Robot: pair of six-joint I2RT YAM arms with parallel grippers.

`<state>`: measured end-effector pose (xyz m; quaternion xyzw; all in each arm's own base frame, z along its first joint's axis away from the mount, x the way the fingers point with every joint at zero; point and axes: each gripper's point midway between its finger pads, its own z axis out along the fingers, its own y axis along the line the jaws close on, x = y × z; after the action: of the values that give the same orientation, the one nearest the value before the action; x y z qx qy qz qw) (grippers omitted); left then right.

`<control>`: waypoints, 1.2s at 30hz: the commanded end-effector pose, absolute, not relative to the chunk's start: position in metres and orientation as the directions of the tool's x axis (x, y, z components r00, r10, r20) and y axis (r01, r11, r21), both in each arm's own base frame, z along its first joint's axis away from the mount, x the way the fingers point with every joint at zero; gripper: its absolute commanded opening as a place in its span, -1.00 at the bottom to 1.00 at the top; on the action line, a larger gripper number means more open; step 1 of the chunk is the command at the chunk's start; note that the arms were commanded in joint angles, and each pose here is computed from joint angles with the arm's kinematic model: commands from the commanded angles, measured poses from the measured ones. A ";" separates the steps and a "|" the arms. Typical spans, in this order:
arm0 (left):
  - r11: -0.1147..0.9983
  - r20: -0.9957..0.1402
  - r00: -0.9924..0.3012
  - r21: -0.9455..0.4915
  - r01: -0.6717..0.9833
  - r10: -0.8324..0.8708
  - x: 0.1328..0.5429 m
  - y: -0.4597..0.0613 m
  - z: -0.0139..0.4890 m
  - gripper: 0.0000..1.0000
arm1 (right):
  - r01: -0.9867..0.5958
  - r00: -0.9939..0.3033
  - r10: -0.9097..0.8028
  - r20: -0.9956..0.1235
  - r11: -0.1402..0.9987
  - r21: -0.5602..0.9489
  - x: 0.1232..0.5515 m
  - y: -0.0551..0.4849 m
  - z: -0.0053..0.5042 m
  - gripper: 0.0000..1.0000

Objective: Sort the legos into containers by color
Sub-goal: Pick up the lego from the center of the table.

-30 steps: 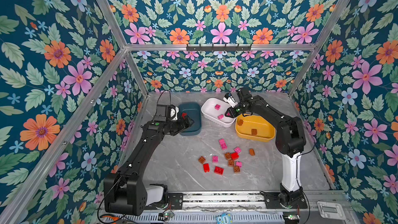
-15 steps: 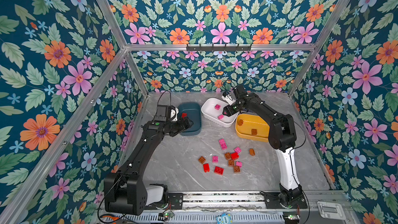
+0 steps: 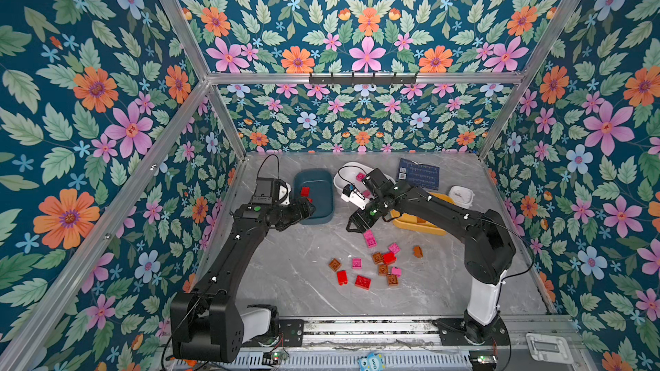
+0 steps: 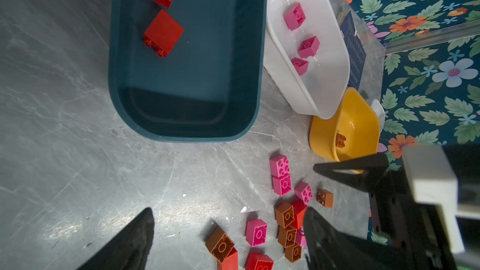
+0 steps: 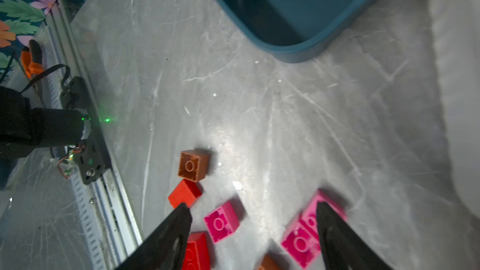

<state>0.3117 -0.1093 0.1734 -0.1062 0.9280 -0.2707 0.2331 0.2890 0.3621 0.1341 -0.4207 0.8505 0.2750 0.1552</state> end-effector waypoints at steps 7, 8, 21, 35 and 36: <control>0.850 -0.382 -0.855 -0.514 -0.118 -0.350 0.301 -0.094 0.167 0.80 | -0.831 -0.556 -0.705 -0.440 0.489 0.266 0.228 0.390 0.098 0.52; 0.851 -0.381 -0.854 -0.511 -0.124 -0.353 0.299 -0.093 0.166 0.80 | -0.835 -0.550 -0.716 -0.431 0.488 0.254 0.225 0.392 0.093 0.52; 0.846 -0.366 -0.850 -0.510 -0.158 -0.379 0.284 -0.088 0.152 0.80 | -0.891 -0.450 -0.802 -0.392 0.429 0.145 0.209 0.414 0.048 0.36; 0.846 -0.364 -0.854 -0.512 -0.149 -0.371 0.281 -0.089 0.150 0.79 | -0.912 -0.387 -0.860 -0.333 0.410 0.000 0.224 0.413 0.024 -0.23; 0.846 -0.363 -0.855 -0.512 -0.149 -0.370 0.281 -0.089 0.150 0.79 | -0.911 -0.389 -0.860 -0.332 0.413 -0.003 0.225 0.413 0.024 -0.30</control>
<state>0.2810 -0.0886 0.1482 -0.1433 0.9331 -0.2381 0.2281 0.2198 0.4192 0.0245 -0.5290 0.8295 0.1144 0.1382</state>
